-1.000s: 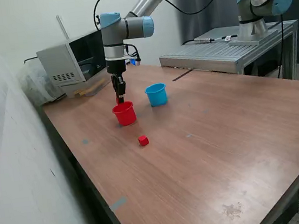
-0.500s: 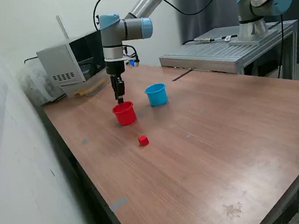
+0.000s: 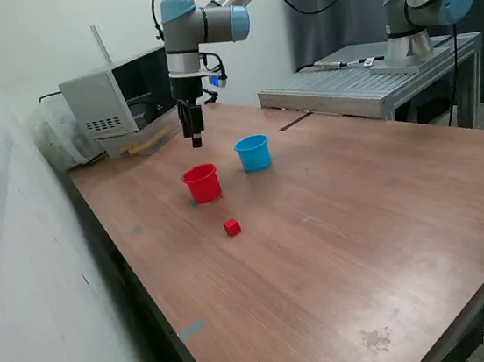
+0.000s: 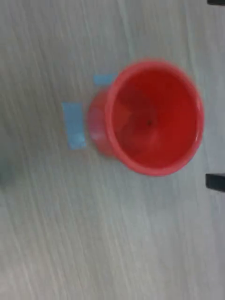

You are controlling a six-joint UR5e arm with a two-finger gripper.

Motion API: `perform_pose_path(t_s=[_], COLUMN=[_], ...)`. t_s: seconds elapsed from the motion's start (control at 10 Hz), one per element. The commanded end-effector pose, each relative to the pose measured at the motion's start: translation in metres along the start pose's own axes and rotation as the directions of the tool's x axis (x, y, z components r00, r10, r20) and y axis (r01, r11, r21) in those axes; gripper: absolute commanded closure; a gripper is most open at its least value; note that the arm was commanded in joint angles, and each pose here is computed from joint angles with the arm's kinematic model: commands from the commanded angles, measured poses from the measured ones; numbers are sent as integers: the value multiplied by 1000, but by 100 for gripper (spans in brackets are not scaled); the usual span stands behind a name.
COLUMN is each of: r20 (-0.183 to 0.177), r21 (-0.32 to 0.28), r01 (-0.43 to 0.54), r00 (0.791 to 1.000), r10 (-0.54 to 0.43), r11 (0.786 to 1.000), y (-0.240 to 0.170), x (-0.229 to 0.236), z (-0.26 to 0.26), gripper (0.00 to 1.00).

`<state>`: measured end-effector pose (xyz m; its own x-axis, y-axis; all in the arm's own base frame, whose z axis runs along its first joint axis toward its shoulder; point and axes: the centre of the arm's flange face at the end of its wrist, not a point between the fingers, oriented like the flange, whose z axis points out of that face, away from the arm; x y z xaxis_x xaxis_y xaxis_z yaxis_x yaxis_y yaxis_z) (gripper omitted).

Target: Place red objects in the red bin, and blue objects in the blue bin.

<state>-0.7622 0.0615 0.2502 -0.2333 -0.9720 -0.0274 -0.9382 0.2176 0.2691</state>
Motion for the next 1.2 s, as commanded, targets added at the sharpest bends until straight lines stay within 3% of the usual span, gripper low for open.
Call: perform_pose_path(t_s=[0.0, 0.2, 0.5, 0.7, 0.8, 1.1], r20=[-25, -42, -57, -77, -92, -96], r21=[9, 21, 81, 40, 26, 74], r01=[86, 153, 195, 204, 221, 232], r00=[996, 987, 980, 977, 972, 970], r10=[-86, -152, -191, -201, -218, -224], r11=[996, 988, 977, 978, 975, 970], y=[-33, -61, -98, -78, -62, -41], x=[60, 107, 133, 151, 170, 199], z=[-59, -80, -81, -81, -68, 26], gripper=[0, 0, 0, 0, 0, 0])
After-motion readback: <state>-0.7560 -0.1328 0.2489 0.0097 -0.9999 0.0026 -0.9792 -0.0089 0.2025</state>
